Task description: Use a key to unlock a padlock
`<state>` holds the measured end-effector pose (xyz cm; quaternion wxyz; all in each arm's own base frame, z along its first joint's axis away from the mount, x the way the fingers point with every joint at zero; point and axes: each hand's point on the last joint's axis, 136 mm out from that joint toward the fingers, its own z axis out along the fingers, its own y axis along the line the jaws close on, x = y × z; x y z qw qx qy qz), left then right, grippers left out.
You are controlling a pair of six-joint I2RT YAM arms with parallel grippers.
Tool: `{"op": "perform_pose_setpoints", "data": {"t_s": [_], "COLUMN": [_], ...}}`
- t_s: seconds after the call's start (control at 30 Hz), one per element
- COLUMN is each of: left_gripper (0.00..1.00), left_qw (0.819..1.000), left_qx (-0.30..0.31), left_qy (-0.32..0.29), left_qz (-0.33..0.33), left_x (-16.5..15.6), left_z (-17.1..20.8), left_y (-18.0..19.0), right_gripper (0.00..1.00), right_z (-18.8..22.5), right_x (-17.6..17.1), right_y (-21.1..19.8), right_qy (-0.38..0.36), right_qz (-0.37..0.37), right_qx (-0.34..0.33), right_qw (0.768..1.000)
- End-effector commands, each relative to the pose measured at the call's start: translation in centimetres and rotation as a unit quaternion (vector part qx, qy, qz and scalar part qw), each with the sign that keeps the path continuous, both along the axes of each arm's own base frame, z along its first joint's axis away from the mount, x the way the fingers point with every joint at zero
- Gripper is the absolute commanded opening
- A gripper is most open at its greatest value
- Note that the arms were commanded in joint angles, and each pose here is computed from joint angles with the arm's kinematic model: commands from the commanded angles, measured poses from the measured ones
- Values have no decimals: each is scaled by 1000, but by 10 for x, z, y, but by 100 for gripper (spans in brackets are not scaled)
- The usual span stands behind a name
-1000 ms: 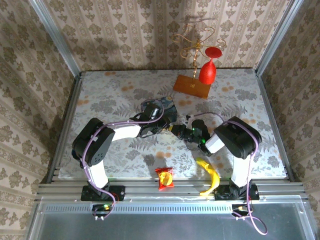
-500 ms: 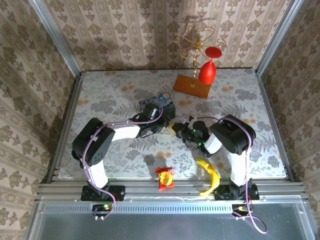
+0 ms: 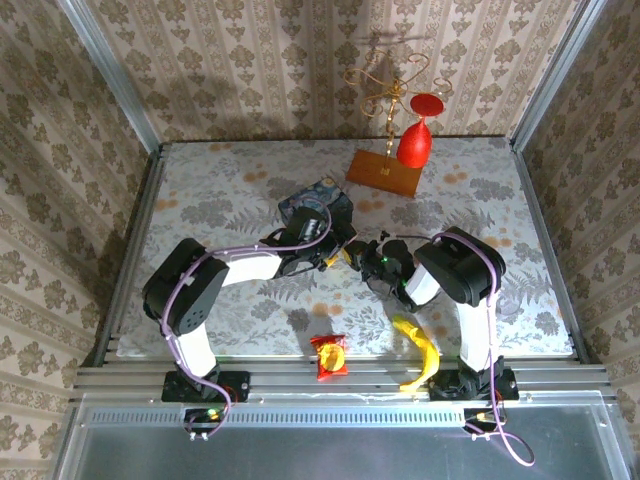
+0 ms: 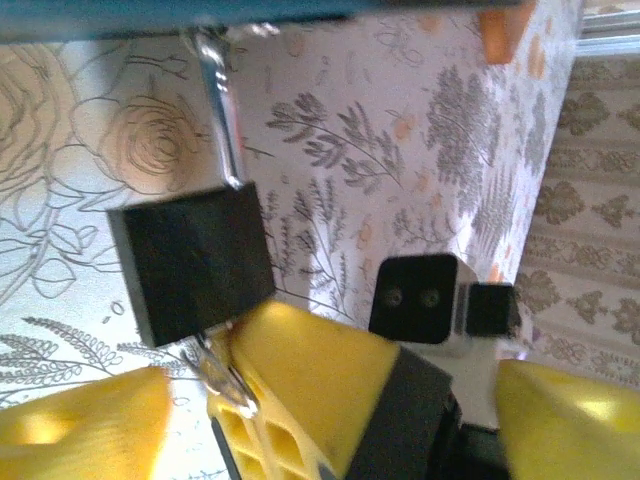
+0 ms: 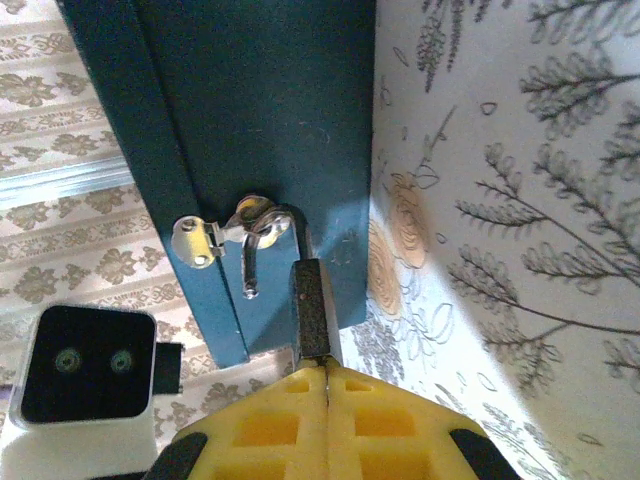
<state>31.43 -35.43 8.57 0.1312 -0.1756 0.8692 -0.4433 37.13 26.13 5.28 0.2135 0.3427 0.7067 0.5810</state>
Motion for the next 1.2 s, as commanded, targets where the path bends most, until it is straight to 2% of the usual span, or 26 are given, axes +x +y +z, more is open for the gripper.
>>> {"op": "perform_pose_setpoints", "data": {"t_s": [0.0,0.17,0.3,0.47,0.7,0.8,1.0,1.07,1.17], "left_gripper": [100,100,100,100,100,100,100,100,100], "left_qw": [999,997,986,955,905,883,855,849,852], "left_qx": [-3,37,104,206,321,366,442,455,450], "left_qy": [-31,-71,-131,-214,-277,-291,-271,-267,-263], "left_qz": [-9,-11,-7,9,33,25,-18,-34,-49], "left_x": [-2,-3,3,18,49,67,105,115,121], "left_z": [23,40,64,99,126,125,101,95,91], "left_y": [6,26,49,84,124,131,131,125,114], "right_gripper": [0,0,0,0,0,0,0,0,0], "right_z": [-2,-6,-9,-8,-12,-13,-16,-18,-19], "right_x": [11,12,14,16,20,20,12,7,-5], "right_y": [-4,-7,-8,-7,-6,-6,-11,-15,-22], "right_qy": [11,24,31,35,44,42,45,47,50], "right_qz": [-33,-47,-53,-57,-68,-72,-79,-82,-86], "right_qx": [9,17,21,30,37,33,23,17,6], "right_qw": [999,998,998,997,996,996,996,995,995]}}
